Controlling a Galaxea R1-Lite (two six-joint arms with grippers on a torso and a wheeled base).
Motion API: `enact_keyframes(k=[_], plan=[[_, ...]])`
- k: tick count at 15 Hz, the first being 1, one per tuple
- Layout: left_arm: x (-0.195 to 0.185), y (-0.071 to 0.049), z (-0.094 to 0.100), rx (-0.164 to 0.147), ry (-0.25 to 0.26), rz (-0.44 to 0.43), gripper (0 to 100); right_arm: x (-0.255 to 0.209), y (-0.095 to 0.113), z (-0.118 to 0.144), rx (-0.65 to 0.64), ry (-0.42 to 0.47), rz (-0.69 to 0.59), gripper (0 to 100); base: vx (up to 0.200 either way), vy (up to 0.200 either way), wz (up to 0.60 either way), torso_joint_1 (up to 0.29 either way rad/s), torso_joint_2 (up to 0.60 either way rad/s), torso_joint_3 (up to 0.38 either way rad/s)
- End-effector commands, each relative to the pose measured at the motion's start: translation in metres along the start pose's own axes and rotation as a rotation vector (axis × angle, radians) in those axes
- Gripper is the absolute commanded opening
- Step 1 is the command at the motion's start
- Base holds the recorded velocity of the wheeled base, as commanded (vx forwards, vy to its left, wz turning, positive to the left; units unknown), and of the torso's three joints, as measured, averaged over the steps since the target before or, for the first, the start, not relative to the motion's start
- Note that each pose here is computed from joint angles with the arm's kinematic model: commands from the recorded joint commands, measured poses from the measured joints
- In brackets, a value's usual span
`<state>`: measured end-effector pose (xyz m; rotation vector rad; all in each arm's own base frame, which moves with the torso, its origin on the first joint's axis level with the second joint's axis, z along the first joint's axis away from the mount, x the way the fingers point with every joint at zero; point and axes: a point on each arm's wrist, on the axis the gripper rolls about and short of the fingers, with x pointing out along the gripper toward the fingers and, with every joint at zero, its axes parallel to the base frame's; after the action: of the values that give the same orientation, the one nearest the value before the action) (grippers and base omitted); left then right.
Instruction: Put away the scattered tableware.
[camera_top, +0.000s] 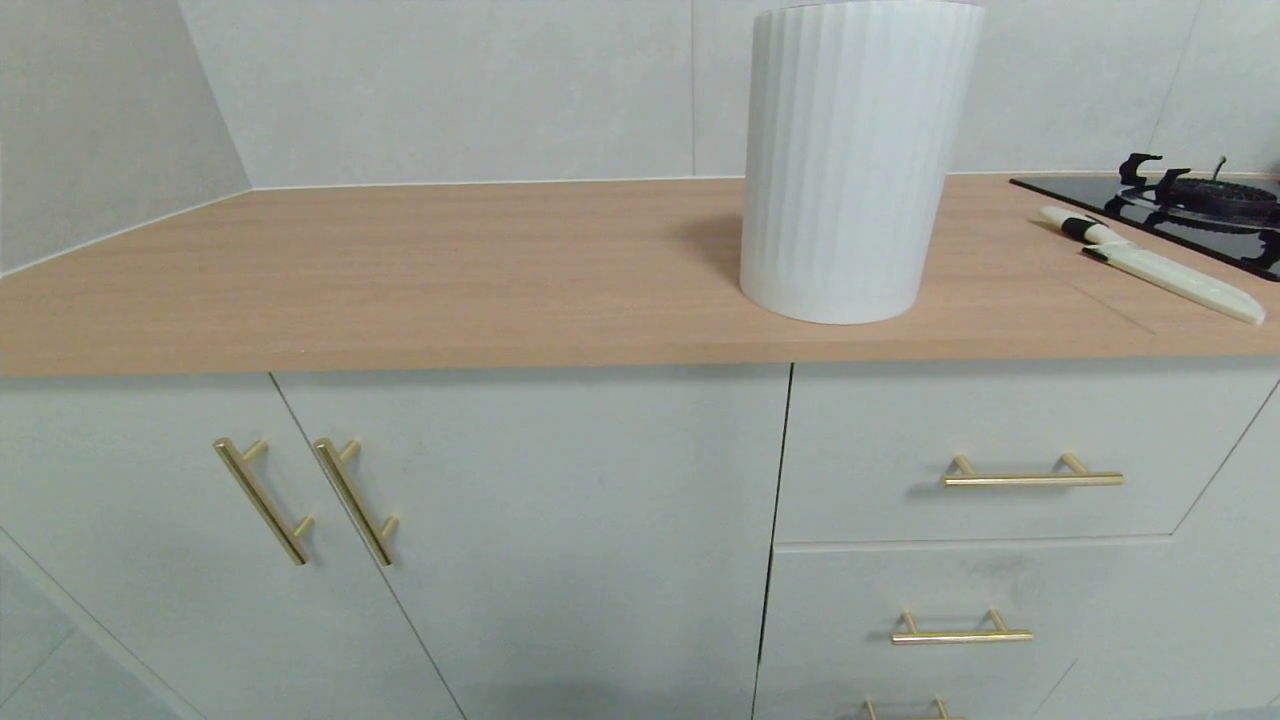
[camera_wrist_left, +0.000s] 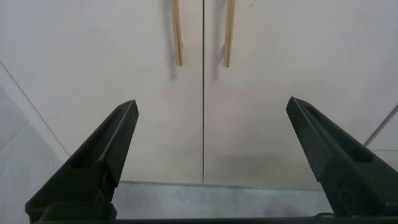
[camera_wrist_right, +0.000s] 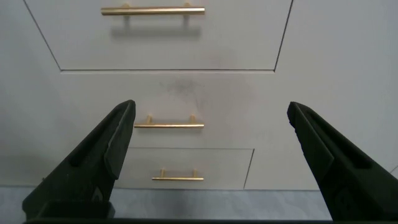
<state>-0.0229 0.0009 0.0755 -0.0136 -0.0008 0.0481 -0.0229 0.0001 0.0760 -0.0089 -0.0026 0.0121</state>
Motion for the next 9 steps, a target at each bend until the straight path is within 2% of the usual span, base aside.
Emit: enact_keyframes(k=[1,9], plan=[[0.0000,0.0000,0.0000,0.000,0.000,0.001,100,0.0001,0.0000,0.0001,0.000,0.001,0.000,100,0.000,-0.200,0.00,-0.002,0.01,0.007],[0.0000,0.0000,0.0000,0.000,0.000,0.003,100,0.0001,0.0000,0.0001,0.000,0.001,0.000,100,0.000,-0.200,0.00,0.002,0.01,0.004]])
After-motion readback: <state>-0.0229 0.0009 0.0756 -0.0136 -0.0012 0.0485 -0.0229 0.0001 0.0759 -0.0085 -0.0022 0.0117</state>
